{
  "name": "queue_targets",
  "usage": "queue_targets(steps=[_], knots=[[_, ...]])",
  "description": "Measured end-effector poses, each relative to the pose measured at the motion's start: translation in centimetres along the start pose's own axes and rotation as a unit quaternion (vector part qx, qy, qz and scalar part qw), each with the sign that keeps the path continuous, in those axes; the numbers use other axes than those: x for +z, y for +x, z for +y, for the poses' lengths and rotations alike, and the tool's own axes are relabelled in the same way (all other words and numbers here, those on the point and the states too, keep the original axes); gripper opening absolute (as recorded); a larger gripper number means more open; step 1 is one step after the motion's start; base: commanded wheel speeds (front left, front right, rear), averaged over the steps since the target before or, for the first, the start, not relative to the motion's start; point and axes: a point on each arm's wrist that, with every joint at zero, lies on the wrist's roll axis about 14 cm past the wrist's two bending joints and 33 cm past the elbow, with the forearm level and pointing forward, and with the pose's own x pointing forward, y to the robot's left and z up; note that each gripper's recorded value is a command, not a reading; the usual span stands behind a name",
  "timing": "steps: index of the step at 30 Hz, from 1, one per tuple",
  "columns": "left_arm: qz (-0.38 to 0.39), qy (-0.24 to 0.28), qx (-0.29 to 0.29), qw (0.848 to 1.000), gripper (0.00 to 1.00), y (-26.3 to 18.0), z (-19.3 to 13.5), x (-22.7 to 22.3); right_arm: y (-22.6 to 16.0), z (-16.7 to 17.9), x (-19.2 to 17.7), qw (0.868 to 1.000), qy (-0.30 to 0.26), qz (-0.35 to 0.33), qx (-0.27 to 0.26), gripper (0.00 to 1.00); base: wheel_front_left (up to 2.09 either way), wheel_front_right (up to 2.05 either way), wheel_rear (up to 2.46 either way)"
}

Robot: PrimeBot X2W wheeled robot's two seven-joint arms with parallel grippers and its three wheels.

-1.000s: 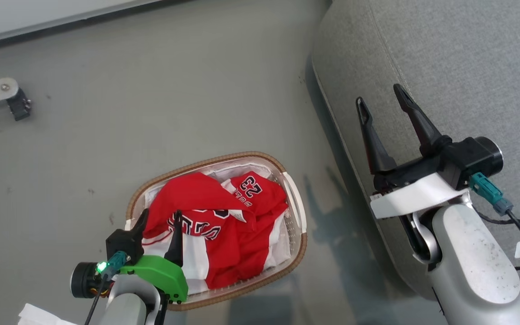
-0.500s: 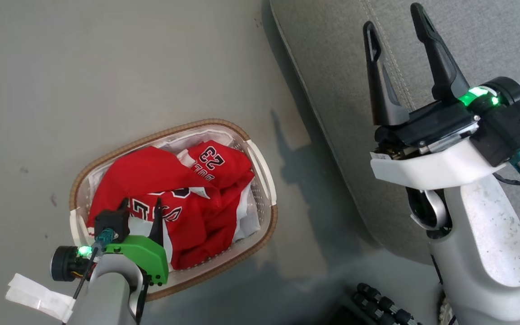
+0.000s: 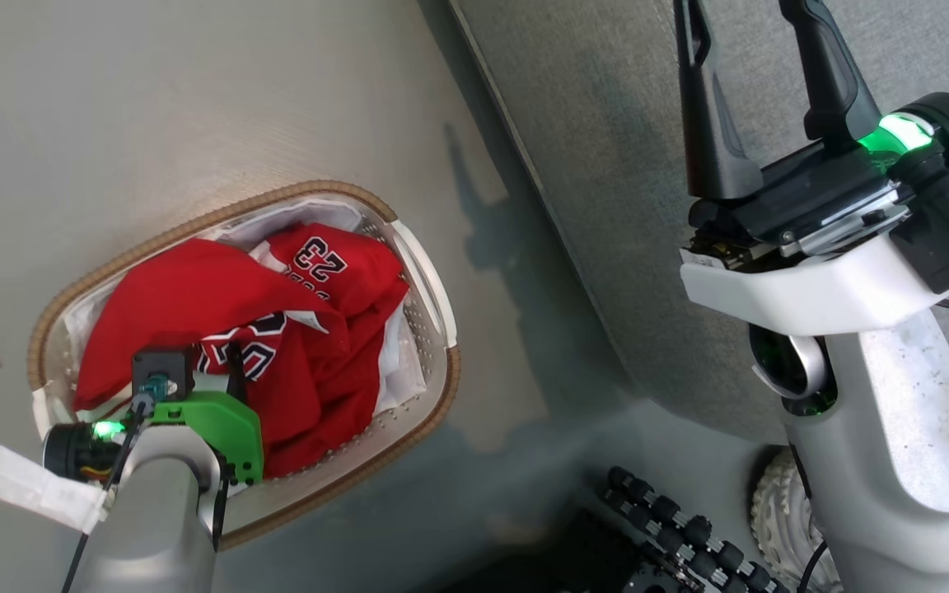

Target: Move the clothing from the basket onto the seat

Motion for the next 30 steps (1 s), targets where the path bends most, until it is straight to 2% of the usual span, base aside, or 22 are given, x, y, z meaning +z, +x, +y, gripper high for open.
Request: queue_targets(steps=[11, 12, 13, 15, 23, 30], knots=[[0.038, 0.014, -0.006, 0.999, 1.0, 2.6, 0.0, -1.9, 0.1, -0.6, -2.5, 1.0, -0.002, 0.022, -0.006, 1.0, 0.0, 0.0, 0.0], [0.044, 0.012, -0.006, 0.999, 0.86, 2.6, 0.0, -2.1, 0.2, -0.6, -2.6, 1.0, -0.002, 0.022, -0.005, 1.0, 0.0, 0.0, 0.0], [0.047, 0.012, -0.006, 0.999, 0.54, 2.5, 0.0, -2.3, 0.3, -0.6, -2.6, 1.0, -0.001, 0.022, -0.005, 1.0, 0.0, 0.0, 0.0], [0.046, 0.01, -0.006, 0.999, 0.0, 2.5, 0.0, -2.1, 0.3, -0.5, -2.5, 1.0, 0.0, 0.02, -0.004, 1.0, 0.0, 0.0, 0.0], [0.029, 0.009, -0.011, 0.999, 0.0, 1.3, -0.4, -0.7, 0.5, -0.1, -1.3, 1.0, -0.001, 0.009, 0.0, 1.0, 0.0, 0.0, 0.0], [-0.002, 0.0, -0.018, 1.0, 0.0, -1.8, -1.5, 0.5, -0.6, 0.5, 0.1, 1.0, 0.0, 0.008, 0.001, 1.0, 0.0, 0.0, 0.0]])
